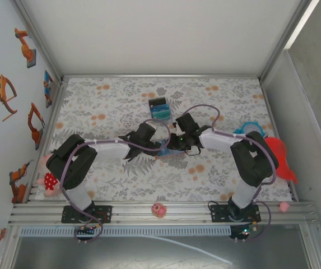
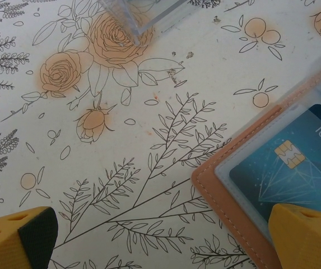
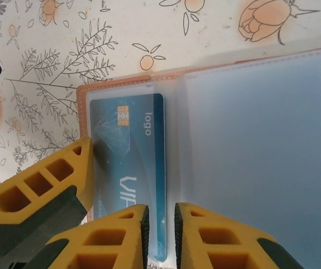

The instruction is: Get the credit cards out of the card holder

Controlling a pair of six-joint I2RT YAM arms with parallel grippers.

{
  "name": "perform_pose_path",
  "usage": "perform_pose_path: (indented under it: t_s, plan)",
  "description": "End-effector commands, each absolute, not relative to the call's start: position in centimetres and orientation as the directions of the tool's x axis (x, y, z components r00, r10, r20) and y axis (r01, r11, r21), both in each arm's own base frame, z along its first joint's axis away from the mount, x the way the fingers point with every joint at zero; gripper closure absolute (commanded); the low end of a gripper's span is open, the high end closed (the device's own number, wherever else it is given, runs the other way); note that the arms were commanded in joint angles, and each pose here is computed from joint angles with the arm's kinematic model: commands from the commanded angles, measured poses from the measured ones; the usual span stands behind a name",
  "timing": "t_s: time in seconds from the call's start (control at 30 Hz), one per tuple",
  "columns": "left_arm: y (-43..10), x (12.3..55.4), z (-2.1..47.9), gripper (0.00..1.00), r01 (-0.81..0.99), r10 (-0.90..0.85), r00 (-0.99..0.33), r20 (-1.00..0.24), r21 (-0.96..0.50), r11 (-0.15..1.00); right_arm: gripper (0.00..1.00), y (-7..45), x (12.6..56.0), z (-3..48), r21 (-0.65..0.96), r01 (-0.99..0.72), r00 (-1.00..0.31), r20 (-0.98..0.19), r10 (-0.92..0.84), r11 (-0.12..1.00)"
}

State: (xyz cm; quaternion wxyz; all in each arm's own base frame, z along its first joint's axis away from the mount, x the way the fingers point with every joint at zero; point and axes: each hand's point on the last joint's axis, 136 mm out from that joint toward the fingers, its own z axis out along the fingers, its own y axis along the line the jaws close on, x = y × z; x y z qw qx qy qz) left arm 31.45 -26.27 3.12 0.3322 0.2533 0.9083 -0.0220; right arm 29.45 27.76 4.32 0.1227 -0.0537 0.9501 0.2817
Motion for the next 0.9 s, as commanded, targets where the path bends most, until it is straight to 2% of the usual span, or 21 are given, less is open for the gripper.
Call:
perform_pose_path:
  t_s: [0.0,0.33,0.87]
  plan:
    - [-25.2,30.8,1.5,0.03,0.492,0.504,-0.659,-0.558,0.188,0.85,0.81,28.6,30.5,4.9,0.581,-0.156,-0.967,-0.253,-0.005,0.799]
    - [-24.9,30.1,1.0,0.03,0.509,0.531,-0.654,-0.538,0.206,0.836,0.82,29.0,30.7,3.8,0.658,-0.112,-0.98,-0.199,0.028,0.744]
    - [-25.0,30.0,1.3,0.03,0.511,0.547,-0.643,-0.536,0.231,0.828,0.81,28.1,29.8,1.5,0.618,-0.06,-0.991,-0.13,0.026,0.784]
